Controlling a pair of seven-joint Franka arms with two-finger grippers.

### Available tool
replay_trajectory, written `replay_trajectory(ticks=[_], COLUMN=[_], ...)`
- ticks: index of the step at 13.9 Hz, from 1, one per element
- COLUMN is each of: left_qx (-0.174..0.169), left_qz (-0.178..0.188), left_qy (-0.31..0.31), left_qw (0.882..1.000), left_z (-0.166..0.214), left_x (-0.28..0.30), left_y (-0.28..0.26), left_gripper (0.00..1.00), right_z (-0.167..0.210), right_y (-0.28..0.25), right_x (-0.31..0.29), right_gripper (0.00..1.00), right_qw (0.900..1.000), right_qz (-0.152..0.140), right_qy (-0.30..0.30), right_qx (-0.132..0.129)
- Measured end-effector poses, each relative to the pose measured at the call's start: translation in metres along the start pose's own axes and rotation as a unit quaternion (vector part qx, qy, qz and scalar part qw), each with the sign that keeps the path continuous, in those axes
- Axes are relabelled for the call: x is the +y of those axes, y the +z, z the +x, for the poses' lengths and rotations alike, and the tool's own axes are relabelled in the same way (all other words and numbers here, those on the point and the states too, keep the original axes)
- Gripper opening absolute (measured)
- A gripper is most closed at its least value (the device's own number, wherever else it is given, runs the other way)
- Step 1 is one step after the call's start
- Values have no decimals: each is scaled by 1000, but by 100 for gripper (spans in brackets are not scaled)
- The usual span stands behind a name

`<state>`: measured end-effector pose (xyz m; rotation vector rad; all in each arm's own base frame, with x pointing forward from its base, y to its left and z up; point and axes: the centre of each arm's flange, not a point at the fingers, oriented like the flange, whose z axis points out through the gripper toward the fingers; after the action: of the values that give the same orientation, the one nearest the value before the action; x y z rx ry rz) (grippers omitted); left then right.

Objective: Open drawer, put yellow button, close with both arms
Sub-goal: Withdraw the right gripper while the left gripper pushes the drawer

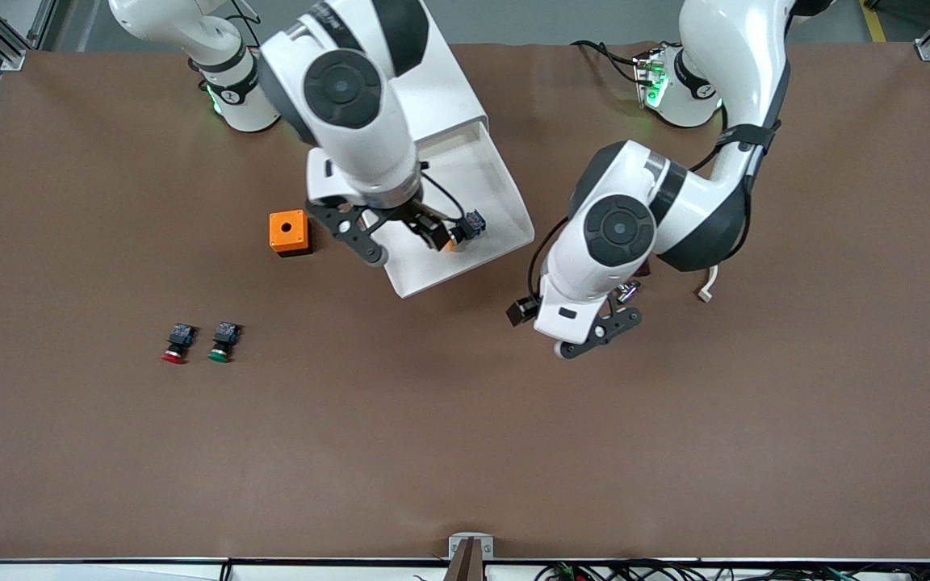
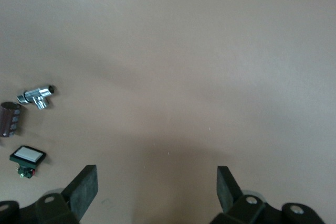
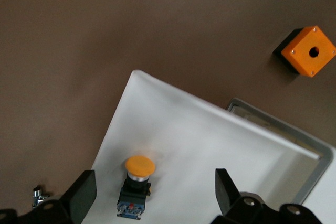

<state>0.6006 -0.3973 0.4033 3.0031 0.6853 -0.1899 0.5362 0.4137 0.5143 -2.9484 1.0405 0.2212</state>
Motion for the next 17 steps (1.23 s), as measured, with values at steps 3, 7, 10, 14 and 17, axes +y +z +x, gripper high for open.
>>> replay_trajectory(ticks=[3,7,10,14,17], left_qx=[-4,-9,-13,-17,-18], left_qz=[8,14,21,29,32], left_qy=[18,36,45,58,66], left_qw=[1000,999,999,998,997], left_z=[-23,-46,-58,-75,-86], left_x=[12,24,29,38,43], left_y=[10,21,30,43,47], left_gripper=[100,100,100,100,100], right_z=[58,141,189,244,275], right_y=[-23,-58,-76,-96,-110], right_x=[27,75,112,180,240], right_gripper=[100,100,100,100,100], right_qw=[999,991,984,970,957], right_qz=[6,21,12,-7,-20], right_qy=[-51,-130,-171,-243,-289], right_qx=[1,22,43,20,-13])
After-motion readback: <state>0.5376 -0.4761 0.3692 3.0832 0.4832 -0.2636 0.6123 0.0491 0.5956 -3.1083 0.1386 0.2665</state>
